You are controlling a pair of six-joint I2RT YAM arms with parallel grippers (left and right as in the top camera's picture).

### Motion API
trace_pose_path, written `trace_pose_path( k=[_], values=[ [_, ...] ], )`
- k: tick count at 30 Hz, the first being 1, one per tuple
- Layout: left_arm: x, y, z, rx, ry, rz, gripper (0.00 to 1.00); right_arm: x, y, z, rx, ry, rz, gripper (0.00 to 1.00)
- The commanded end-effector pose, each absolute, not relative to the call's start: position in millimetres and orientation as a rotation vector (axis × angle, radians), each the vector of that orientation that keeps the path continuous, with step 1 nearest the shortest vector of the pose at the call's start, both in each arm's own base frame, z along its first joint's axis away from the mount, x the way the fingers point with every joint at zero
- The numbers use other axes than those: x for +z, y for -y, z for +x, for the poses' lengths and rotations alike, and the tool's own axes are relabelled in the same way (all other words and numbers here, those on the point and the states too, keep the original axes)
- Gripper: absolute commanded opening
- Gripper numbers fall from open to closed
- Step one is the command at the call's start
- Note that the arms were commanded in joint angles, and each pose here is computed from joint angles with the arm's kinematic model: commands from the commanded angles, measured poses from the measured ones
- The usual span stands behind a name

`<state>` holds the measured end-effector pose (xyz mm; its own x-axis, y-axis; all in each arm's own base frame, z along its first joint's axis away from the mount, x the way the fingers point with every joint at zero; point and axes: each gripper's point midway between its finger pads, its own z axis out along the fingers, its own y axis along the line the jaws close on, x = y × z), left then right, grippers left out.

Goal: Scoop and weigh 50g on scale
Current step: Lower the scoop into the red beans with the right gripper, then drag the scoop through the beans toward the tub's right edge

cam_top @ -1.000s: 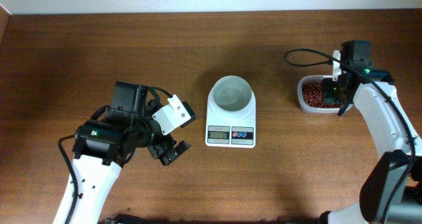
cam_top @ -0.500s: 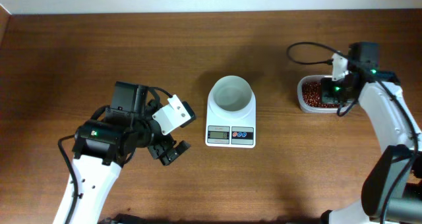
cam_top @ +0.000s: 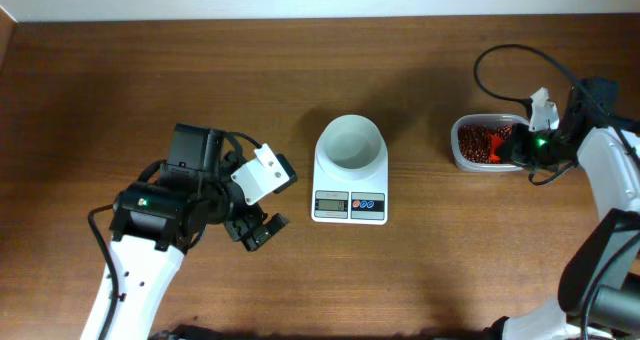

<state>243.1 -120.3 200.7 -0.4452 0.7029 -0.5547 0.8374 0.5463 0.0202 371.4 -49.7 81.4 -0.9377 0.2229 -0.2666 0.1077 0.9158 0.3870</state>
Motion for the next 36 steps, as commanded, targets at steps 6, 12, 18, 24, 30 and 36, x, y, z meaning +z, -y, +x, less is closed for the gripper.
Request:
trace_pose_path(
  k=[6,12,18,24,30,36],
  values=[
    [207,119,244,-0.336,-2.251,1.246,0.99,63,58,358,0.743,-2.776,0.402,0.04],
    [207,119,244,-0.336,-2.251,1.246,0.99,67,70,357,0.782,-2.733,0.462,0.04],
    [207,119,244,-0.336,-2.251,1.246,0.99,56,74,361,0.772,-2.737,0.466,0.04],
    [207,119,244,-0.336,-2.251,1.246,0.99,56,72,365,0.883,-2.701,0.500,0.04],
    [207,119,244,-0.336,-2.251,1.246,0.99,73,91,366,0.915,-2.608,0.509,0.04],
    [207,119,244,-0.336,-2.251,1.246,0.99,121,94,369,0.804,-2.521,0.393,0.04]
  ],
)
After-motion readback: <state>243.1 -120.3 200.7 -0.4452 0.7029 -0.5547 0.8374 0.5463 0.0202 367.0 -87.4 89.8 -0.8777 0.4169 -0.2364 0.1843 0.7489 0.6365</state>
